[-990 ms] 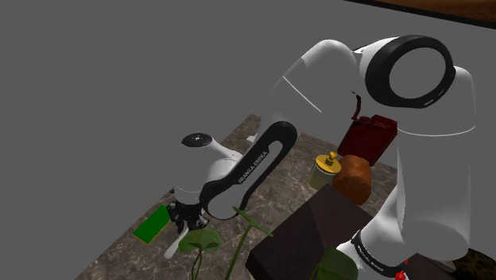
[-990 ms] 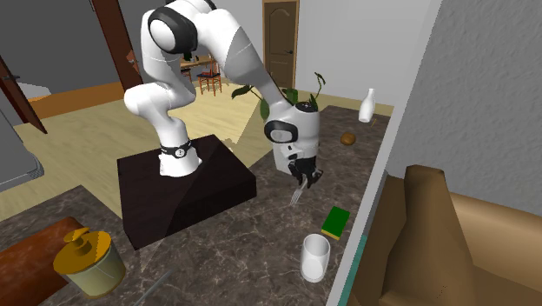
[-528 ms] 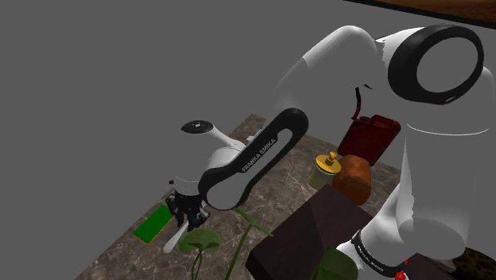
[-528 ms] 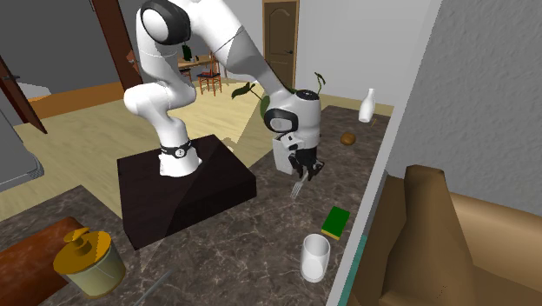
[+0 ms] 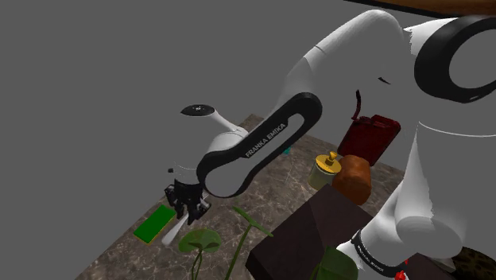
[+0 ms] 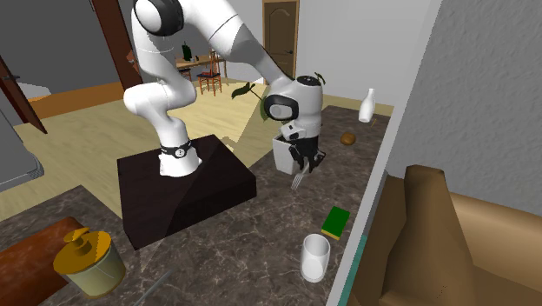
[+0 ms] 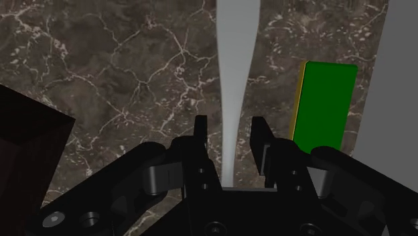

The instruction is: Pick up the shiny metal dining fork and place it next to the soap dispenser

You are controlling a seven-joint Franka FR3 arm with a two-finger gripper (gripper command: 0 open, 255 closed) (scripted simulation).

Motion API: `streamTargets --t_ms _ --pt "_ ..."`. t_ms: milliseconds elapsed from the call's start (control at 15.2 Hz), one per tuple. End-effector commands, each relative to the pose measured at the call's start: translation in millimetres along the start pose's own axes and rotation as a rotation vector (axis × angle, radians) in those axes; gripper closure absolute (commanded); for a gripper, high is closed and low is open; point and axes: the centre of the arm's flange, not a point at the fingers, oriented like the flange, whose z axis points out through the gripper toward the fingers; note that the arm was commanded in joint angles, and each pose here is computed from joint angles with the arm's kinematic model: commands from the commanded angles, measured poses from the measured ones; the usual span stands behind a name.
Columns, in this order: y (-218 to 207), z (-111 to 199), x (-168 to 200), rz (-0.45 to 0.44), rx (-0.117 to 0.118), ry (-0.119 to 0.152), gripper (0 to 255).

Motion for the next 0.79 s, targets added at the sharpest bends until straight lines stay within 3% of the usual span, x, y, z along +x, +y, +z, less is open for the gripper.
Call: streamTargets --t_ms 0,726 --pt "0 -11 -2 0.0 0.0 0.0 255" --pt "0 -68 -11 0.0 0.0 0.0 255"
